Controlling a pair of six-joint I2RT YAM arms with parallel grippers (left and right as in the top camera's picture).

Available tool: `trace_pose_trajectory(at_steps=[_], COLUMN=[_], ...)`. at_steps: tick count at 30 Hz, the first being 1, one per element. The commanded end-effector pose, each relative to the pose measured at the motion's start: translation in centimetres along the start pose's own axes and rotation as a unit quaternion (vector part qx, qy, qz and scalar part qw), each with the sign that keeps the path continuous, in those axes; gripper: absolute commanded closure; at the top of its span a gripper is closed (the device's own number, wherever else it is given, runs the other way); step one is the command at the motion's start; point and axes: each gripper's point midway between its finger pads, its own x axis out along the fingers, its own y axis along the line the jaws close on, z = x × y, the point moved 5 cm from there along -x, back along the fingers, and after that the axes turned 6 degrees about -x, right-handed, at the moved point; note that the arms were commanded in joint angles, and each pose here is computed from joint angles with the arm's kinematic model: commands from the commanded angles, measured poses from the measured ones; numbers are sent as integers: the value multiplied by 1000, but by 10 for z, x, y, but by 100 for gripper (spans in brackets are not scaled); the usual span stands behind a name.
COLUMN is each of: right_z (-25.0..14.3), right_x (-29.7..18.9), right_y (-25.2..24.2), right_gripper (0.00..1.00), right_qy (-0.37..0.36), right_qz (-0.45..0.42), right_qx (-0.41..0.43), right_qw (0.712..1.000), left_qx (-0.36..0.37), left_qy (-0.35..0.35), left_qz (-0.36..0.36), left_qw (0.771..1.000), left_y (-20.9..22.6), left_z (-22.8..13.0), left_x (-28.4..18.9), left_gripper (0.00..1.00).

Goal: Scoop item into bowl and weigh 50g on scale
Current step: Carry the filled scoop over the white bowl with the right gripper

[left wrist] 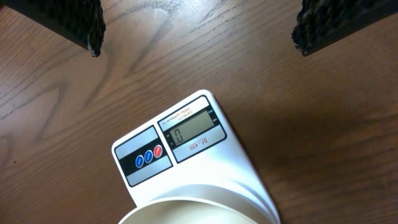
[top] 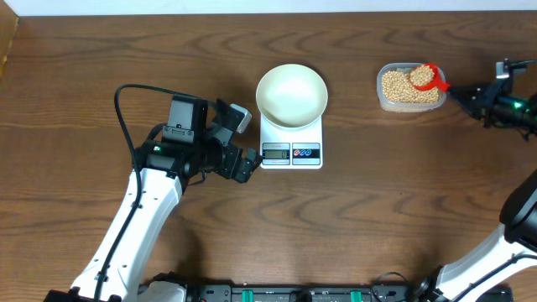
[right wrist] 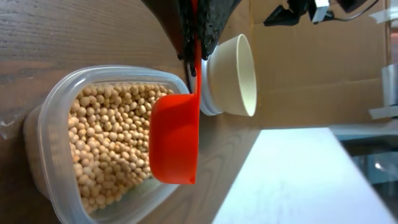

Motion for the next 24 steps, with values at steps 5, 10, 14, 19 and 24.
trace_pose_trajectory(at_steps=[5, 10, 14, 19, 24], right_z=[1, 2, 1, 0, -3], right_x=[-4, -6, -6, 1, 18], right_y=[13, 23, 31, 41, 53], right_gripper=[99, 99, 99, 99, 99], right_qy=[-6, -8, -6, 3, 26], right_qz=[84, 126, 155, 182, 197], right_qx=[-24, -26, -29, -41, -46], right_qw=[996, 992, 987, 982, 979], left_qx=[9, 9, 9, 9, 9], left_qy=[-13, -13, -13, -13, -13], left_qz=[2, 2, 2, 2, 2], left_qw=[1000, 1000, 1000, 1000, 1000], left_y=[-2, -2, -2, -2, -2], left_z=[7, 7, 7, 7, 7], left_x=[-6, -6, -6, -6, -6], left_gripper=[1, 1, 1, 1, 1])
